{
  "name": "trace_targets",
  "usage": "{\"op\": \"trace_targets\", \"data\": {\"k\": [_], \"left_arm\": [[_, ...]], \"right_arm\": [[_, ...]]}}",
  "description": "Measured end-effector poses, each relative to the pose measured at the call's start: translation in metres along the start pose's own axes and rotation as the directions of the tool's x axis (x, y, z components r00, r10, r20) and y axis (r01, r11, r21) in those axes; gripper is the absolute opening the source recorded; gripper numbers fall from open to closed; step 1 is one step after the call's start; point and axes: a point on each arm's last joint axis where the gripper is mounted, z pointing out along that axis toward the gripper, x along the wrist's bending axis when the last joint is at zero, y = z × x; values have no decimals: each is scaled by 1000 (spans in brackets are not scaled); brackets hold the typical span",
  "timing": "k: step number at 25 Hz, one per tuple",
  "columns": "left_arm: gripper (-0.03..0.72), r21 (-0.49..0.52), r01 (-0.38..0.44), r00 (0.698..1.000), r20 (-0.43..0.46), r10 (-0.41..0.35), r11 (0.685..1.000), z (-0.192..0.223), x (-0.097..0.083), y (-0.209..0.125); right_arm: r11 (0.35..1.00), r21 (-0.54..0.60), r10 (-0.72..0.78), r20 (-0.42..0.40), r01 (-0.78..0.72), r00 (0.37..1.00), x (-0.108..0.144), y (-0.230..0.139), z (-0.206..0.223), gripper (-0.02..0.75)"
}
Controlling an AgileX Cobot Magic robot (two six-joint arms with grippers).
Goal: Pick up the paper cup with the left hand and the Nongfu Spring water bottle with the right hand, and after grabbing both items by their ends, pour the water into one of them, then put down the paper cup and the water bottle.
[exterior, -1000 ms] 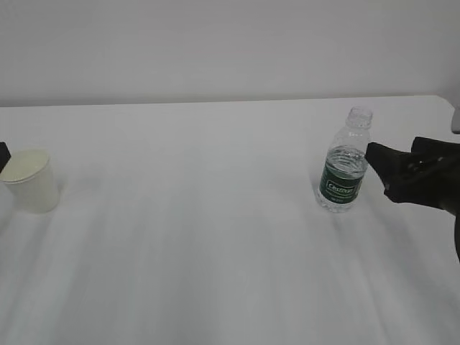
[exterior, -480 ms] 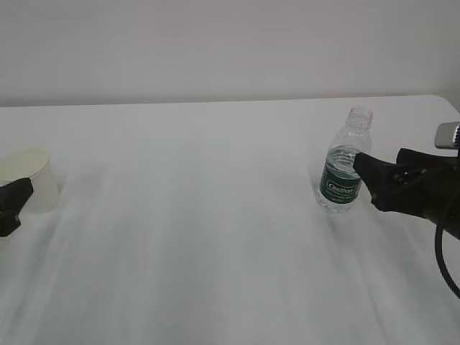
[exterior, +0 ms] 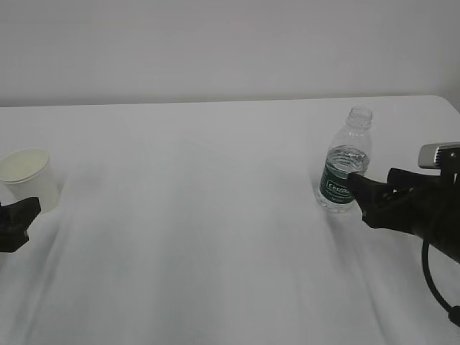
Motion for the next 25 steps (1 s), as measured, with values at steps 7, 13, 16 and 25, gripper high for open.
{"op": "trace_targets", "data": {"k": [7,13,16,25], "left_arm": [[468,6,0,1000,1,0,1000,2,0,-1],[467,6,0,1000,3,0,1000,2,0,-1],[467,8,0,1000,3,0,1000,2,0,-2],[465,48,7,1000,-3,-7,999,5,2,-11]], "right_arm": [[998,66,9,8,-9,1000,-4,-25,9,652],[994,111,8,17,-10,1000,-6,-38,13,662],[996,90,2,19,-4,1000,-7,-35,18,664],[997,80,-1,25,-1,1000,-13,-40,44,667]]}}
